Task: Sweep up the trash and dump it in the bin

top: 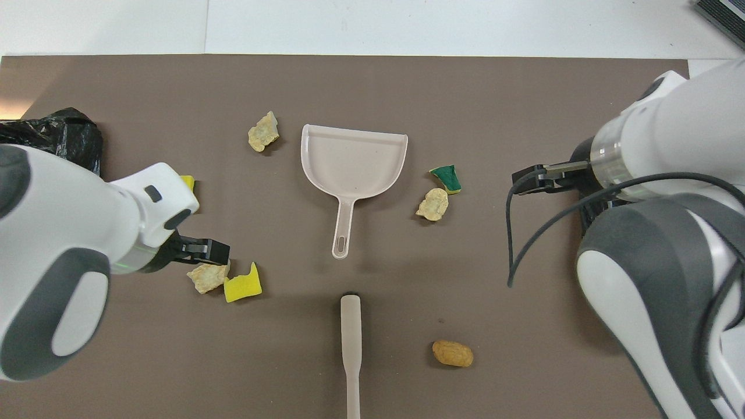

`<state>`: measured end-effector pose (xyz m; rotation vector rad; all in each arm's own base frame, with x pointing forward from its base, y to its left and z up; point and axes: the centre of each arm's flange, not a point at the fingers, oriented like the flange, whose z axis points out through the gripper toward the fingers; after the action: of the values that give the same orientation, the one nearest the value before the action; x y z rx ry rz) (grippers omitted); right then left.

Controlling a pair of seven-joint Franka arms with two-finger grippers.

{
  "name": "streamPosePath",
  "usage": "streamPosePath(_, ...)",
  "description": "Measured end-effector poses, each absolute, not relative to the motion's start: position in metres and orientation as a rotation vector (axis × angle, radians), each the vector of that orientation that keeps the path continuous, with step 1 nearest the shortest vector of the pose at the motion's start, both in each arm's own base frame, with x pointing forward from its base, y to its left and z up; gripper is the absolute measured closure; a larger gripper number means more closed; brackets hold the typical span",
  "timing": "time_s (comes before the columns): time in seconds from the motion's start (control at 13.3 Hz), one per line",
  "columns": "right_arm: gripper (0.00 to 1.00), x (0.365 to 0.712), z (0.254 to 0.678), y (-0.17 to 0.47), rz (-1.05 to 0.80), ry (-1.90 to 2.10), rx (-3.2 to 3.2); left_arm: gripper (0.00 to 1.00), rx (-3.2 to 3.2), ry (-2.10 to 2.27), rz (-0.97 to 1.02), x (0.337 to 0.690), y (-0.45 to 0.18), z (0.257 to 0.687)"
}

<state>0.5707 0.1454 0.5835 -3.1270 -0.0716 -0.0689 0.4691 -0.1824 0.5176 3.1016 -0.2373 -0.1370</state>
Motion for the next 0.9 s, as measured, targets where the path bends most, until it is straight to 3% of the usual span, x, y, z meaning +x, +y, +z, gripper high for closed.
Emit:
streamPosePath(0.53,0.0,0.632,0.487,0.278,-0.025,0.276,-3.136,0.0,3.09,-0.2,-0.057,0.352,-0.31,0.43)
streamPosePath(0.9,0.0,0.633,0.417,0.354,-0.039,0.338,-3.092,0.0,3.083,-0.188,-0.028,0.259,-0.363,0.371)
